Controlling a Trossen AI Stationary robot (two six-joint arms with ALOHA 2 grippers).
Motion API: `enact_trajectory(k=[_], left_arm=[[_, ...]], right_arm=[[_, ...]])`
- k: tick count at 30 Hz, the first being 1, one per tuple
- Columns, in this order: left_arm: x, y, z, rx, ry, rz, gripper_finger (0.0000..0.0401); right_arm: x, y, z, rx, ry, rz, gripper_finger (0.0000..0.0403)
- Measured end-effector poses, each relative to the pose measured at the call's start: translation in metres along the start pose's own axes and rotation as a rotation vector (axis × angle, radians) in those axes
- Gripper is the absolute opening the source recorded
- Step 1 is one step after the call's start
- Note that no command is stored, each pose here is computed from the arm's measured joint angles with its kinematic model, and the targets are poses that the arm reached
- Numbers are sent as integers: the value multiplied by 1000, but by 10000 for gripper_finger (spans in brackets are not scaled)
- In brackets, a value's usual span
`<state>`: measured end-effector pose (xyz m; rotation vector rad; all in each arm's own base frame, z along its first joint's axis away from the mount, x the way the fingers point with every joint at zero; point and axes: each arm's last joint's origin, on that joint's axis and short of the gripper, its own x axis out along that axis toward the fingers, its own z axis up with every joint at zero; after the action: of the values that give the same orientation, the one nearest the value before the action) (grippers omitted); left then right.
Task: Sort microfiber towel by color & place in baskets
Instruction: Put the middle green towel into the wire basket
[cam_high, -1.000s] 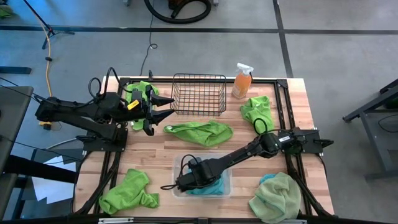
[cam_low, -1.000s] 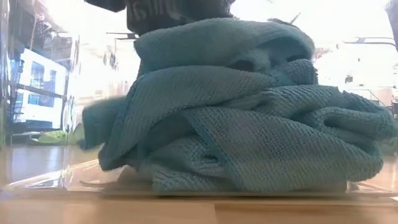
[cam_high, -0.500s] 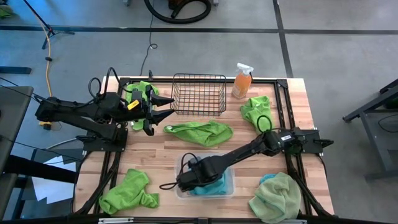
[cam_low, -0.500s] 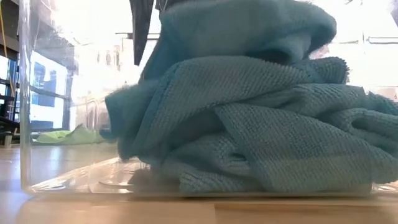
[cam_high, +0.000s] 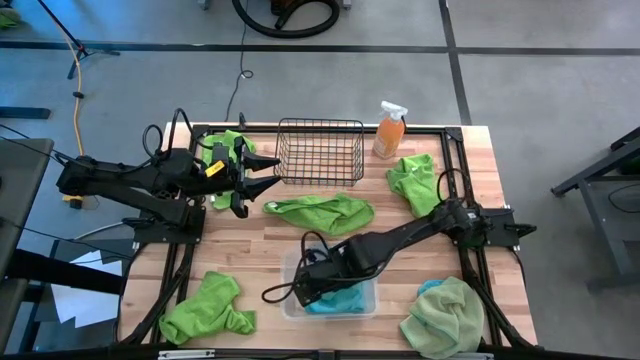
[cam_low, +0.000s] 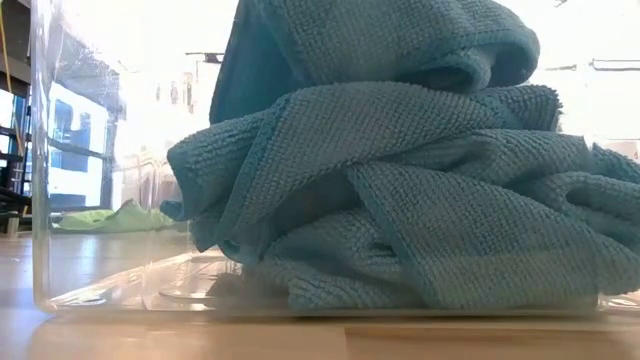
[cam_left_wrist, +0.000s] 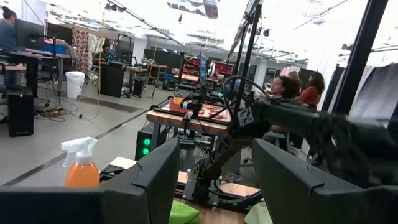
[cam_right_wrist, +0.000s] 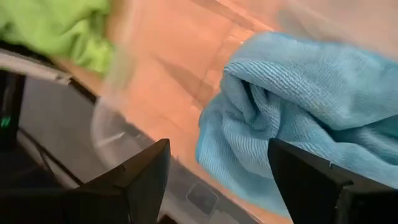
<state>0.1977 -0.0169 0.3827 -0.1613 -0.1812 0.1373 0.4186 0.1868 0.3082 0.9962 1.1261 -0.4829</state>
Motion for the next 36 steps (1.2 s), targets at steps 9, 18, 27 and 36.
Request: enact_trajectory(k=[9,18,27,36], left_arm=[[0,0,-3,7,26,3,188],[0,1,-4,-27,43,6,188],[0,1,-5,-39,48,7,188],[0,1,-5,18,49,6,188]], right_arm=[[-57,-15,5,-66,-186,-20,268],[-76,-39,-5,-170,-331,-264,268],[-78,-85,-8,-201,-303,-381,248],[-97,-176,-15,-117,-355,-204,232]])
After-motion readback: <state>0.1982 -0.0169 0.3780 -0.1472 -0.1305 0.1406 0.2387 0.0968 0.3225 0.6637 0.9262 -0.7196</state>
